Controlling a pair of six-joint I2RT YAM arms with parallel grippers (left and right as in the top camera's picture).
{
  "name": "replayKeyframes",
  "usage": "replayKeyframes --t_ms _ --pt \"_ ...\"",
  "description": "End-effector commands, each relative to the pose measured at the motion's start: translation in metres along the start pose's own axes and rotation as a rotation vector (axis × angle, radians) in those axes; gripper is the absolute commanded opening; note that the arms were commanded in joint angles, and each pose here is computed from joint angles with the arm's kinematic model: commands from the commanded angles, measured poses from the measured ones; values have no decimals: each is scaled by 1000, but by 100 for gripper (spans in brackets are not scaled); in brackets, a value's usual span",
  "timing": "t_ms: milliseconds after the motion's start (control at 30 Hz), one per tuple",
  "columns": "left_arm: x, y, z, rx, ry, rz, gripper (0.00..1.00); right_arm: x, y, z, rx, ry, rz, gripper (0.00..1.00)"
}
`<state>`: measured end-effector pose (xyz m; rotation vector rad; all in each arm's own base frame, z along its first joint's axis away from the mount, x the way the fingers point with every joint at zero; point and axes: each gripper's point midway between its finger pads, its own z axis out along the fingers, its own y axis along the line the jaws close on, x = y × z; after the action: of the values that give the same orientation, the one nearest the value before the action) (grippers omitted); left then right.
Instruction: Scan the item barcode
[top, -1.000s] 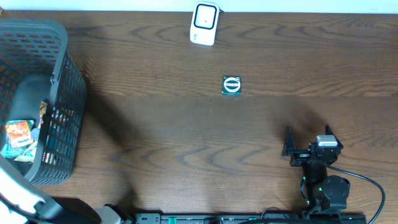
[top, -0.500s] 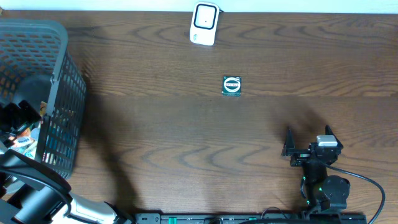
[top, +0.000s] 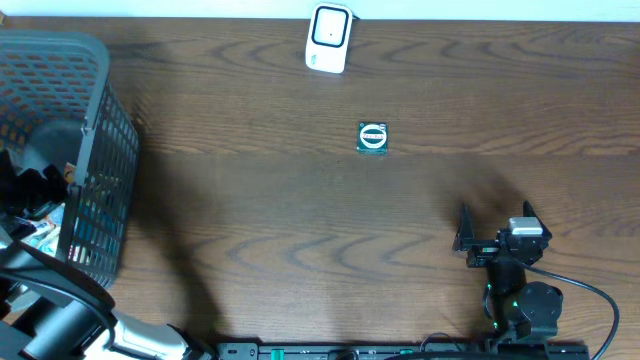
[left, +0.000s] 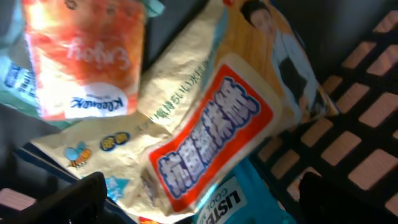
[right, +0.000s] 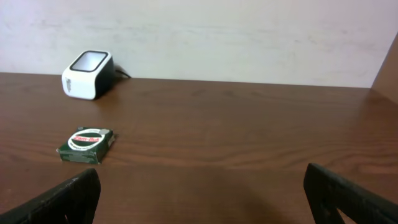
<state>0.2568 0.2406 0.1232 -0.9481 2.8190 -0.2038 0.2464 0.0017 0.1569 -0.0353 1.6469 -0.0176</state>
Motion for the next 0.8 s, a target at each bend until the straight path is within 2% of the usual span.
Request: replayKeyframes --t_ms 0,133,233,300,533,600,700,767 --pt "19 1 14 9 63 5 98 1 2 0 -9 0 -6 99" --pt "24 9 23 -34 82 2 100 1 2 0 -9 0 -6 99" --pt "27 23 31 -106 85 -27 93 1 2 0 -9 0 -6 99" --pt "30 29 37 -137 91 -49 92 1 2 0 -9 0 -6 99" --pt "32 36 58 -157 67 -44 91 1 2 0 -9 0 -6 99" --pt "27 39 59 -173 47 -41 85 1 2 0 -9 0 -6 99" --pt "19 42 59 -187 17 -38 70 1 2 0 -9 0 -6 99" --pt "17 43 59 -189 6 -36 56 1 2 0 -9 0 -6 99"
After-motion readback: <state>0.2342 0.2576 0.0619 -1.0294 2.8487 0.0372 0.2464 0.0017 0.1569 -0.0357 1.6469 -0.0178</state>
